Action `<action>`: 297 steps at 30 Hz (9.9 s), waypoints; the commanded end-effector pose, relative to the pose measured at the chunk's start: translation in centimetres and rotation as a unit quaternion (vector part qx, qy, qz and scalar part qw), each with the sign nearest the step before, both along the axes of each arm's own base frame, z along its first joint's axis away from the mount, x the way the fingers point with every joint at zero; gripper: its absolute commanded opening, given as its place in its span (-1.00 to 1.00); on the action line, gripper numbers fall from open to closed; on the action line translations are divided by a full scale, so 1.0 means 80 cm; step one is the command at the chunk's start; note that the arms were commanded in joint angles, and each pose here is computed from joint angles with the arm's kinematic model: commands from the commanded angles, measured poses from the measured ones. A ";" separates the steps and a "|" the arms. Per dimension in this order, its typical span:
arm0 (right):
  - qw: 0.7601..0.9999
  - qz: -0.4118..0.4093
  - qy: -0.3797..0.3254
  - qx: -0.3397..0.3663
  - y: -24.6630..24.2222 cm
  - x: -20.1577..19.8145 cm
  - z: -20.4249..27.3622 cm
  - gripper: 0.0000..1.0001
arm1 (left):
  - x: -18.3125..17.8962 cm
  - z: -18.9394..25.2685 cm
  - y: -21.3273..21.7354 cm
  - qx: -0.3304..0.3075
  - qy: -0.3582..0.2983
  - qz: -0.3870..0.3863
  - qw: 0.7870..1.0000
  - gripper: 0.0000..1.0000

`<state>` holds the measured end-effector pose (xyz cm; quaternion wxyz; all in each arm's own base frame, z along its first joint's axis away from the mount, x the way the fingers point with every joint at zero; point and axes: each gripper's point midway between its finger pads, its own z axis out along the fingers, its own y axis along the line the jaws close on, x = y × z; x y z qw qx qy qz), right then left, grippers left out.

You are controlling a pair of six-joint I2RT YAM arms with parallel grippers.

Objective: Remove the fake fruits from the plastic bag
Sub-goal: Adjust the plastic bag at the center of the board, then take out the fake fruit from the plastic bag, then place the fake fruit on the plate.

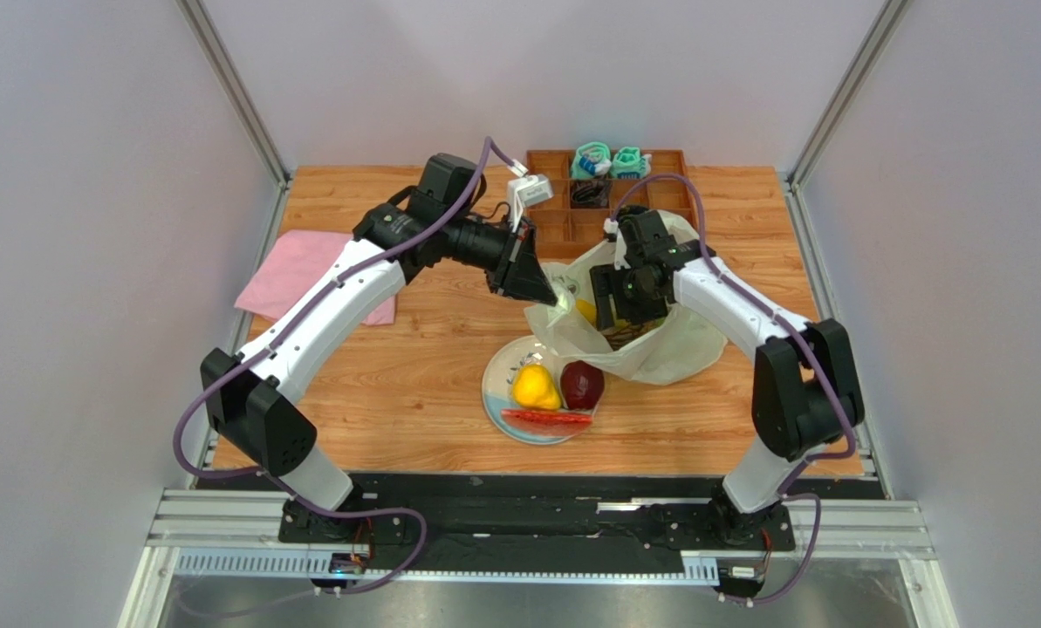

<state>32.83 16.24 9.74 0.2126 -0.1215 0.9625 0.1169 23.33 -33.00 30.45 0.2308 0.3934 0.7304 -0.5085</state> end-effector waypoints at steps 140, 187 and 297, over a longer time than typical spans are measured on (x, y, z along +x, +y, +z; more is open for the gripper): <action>0.973 -0.138 -0.093 0.159 -0.071 -0.047 0.079 0.36 | -0.053 -0.041 -0.040 0.062 -0.044 -0.071 0.995 -1.00; 0.955 -0.260 -0.103 0.102 -0.089 -0.010 -0.007 0.70 | -0.043 -0.020 -0.074 0.022 -0.008 -0.078 0.997 -1.00; 0.882 0.458 -0.113 0.022 0.163 -0.037 -0.011 -0.49 | 0.140 0.030 0.006 -0.168 0.165 0.005 0.972 -1.00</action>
